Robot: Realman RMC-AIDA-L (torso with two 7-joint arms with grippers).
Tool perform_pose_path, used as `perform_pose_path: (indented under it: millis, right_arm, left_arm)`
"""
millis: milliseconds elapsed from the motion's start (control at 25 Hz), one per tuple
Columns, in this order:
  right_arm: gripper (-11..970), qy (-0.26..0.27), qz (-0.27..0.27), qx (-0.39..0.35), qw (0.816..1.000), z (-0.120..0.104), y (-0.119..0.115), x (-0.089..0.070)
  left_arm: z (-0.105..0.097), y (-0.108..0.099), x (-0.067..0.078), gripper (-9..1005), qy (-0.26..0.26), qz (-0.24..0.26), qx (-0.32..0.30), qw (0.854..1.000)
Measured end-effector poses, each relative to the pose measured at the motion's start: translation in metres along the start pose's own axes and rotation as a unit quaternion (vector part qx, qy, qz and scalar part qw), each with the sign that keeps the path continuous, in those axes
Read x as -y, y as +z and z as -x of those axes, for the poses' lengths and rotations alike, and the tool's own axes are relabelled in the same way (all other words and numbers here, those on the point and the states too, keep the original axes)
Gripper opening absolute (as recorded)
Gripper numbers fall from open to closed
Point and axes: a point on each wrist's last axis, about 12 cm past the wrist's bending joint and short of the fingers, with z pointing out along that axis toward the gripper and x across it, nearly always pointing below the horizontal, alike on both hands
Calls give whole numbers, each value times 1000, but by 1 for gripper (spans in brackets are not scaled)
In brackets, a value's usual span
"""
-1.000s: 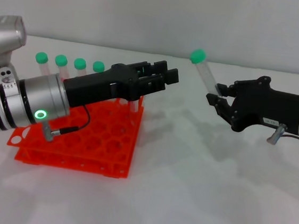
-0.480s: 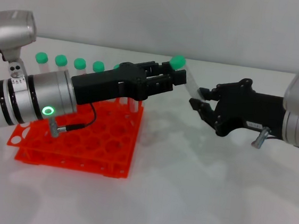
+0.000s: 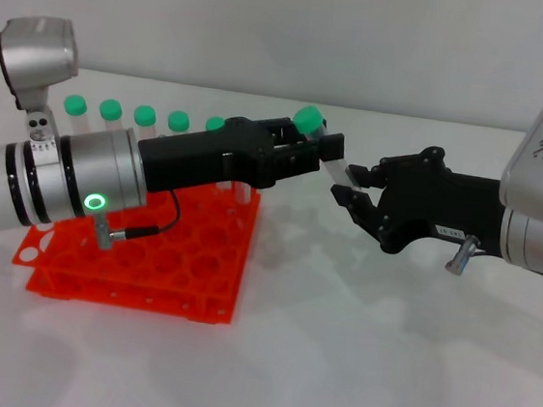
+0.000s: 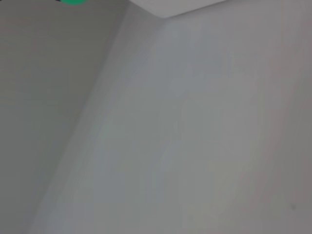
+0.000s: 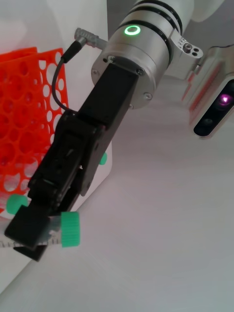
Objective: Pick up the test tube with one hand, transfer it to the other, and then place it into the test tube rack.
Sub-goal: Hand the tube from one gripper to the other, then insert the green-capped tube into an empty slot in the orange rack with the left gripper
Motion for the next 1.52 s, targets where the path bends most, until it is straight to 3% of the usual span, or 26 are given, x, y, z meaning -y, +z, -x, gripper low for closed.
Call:
perform_pose_path:
  millis: [200,520,720,920,1120,1400,1480,1520]
  right_arm:
    - [268,1,-3,0,1000,0,0,2]
    - [276,5,2,-9,1000,-5,-1,3]
    - [281,19,-3,-23,1000,-15,-4,7]
    - [473,41,-21,-42,998,-31,-9,19]
    - [572,75,-55,-55,994,-50,-20,36]
    - [710,109,-87,-68,988,-72,-33,51]
    - [860,111,-91,-71,987,-77,-35,52]
    - [860,112,-92,-72,987,-78,-35,52]
  left_arm:
    - [-1,2,1,467,4,-5,-7,1000]
    - [-2,4,1,208,11,-4,-6,1000]
    - [1,1,0,208,16,1,-3,1000]
    - [4,-3,-3,208,21,10,2,1000]
    - [12,-11,-3,208,22,7,16,1000]
    - [30,-54,-5,208,-17,43,14,999]
    - [33,-65,-7,208,-32,67,9,997]
    - [35,-71,-8,208,-39,81,6,996]
